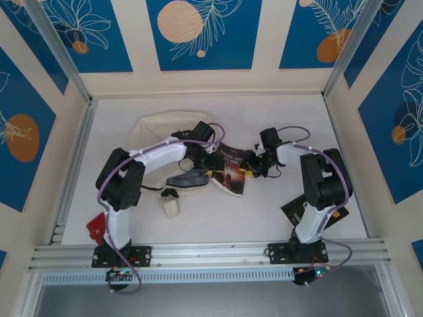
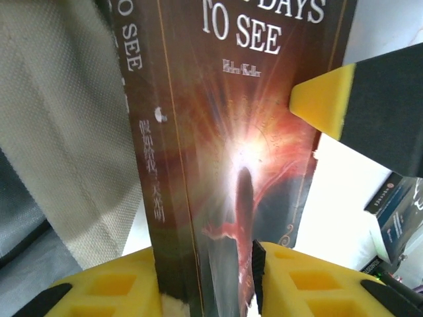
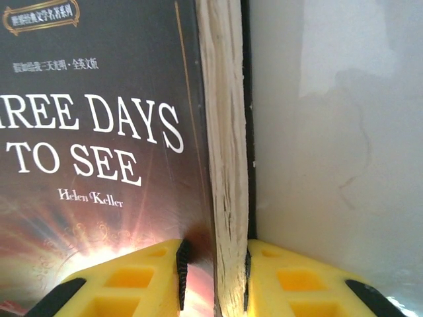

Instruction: Pack books, pencil case, and school supplies into a backpack

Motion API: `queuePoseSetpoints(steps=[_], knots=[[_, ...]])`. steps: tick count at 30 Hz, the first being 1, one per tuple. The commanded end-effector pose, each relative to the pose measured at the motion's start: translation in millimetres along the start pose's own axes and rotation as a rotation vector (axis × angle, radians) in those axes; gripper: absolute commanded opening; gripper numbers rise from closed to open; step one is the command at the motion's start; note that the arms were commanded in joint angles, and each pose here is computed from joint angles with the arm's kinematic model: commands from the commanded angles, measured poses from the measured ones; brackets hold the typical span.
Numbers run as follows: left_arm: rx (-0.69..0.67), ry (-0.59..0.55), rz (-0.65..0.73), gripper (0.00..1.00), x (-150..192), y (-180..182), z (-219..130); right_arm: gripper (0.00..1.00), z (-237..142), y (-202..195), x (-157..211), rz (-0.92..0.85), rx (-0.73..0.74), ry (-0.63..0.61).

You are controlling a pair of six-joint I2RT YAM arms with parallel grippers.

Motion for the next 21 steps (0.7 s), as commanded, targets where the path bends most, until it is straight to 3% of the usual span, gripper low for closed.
queuePoseSetpoints(steps=[1, 9, 13, 15, 18, 21], knots=[[0.046, 0.012, 0.023, 0.32, -1, -16, 8, 0.30, 9, 4, 10, 0.000, -0.005, 0.043], [0.049, -0.075, 0.072, 0.00, -11, -27, -17, 0.34, -14, 9, 4, -0.004, -0.007, -0.027], [0.073, -0.170, 0.100, 0.00, -22, -38, -53, 0.47, -45, 27, 0, -0.023, -0.091, -0.090], [0.104, -0.221, 0.082, 0.00, -31, -42, -73, 0.63, -66, 43, -2, -0.034, -0.161, -0.134], [0.137, -0.315, 0.057, 0.00, -48, -47, -103, 0.77, -95, 69, -3, -0.054, -0.276, -0.193], [0.196, -0.420, -0.001, 0.00, -65, -50, -132, 0.86, -122, 96, -2, -0.068, -0.397, -0.245]])
Point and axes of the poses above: each hand's point on the last joint's axis, 136 mm out from that joint toward the fingers, its own z axis out along the fingers, its own y axis along the line the jaws close on, x = y × z, the point moved 1 cm from there along -z, back along the fingers, and after that the axes turned 5 degrees about -z, right-handed, at the moved point
